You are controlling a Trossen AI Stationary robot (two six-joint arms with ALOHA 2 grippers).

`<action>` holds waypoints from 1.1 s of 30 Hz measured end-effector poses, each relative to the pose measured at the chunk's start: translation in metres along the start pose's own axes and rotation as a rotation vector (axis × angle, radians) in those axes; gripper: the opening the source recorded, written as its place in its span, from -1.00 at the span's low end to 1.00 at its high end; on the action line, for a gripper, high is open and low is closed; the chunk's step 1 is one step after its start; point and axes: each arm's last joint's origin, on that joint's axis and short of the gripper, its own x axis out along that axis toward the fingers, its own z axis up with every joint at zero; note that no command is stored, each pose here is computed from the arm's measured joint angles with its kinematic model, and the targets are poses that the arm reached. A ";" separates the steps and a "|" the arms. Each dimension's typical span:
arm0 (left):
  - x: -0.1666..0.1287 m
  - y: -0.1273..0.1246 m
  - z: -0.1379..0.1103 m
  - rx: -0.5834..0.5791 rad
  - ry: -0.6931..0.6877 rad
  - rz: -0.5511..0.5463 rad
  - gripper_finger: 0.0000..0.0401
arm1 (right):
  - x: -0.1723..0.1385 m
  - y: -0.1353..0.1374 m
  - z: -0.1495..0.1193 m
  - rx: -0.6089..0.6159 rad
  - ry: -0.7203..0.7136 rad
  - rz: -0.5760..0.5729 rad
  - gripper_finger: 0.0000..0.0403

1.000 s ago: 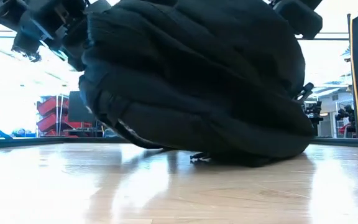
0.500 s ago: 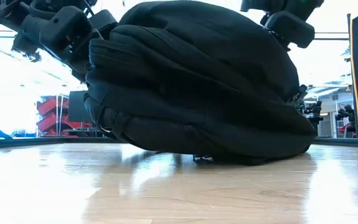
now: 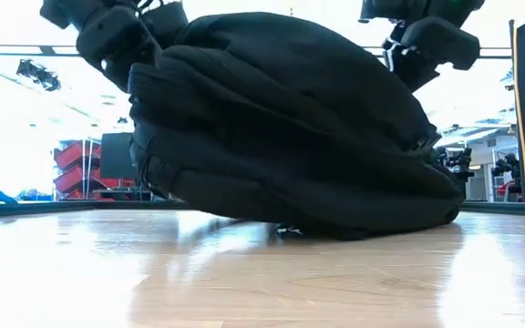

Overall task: Unpack backpack
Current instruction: Open the backpack

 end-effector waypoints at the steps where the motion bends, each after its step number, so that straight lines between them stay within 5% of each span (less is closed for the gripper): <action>1: -0.004 0.000 0.006 0.004 0.004 0.001 0.87 | -0.002 0.003 -0.001 0.000 -0.005 0.009 -0.98; 8: -0.025 -0.003 0.035 0.086 -0.053 0.099 0.87 | -0.021 0.028 -0.010 -0.033 -0.047 0.074 -0.99; 18: -0.018 0.001 0.029 0.091 -0.035 0.268 0.87 | -0.043 0.050 -0.032 -0.007 -0.023 0.111 -0.98; 26: 0.017 -0.005 0.008 0.049 0.016 0.194 0.86 | -0.024 0.029 -0.050 0.101 0.149 -0.054 -1.00; 33: 0.050 -0.024 0.010 -0.002 -0.063 -0.035 0.86 | 0.026 -0.008 -0.061 0.117 0.272 -0.211 -0.99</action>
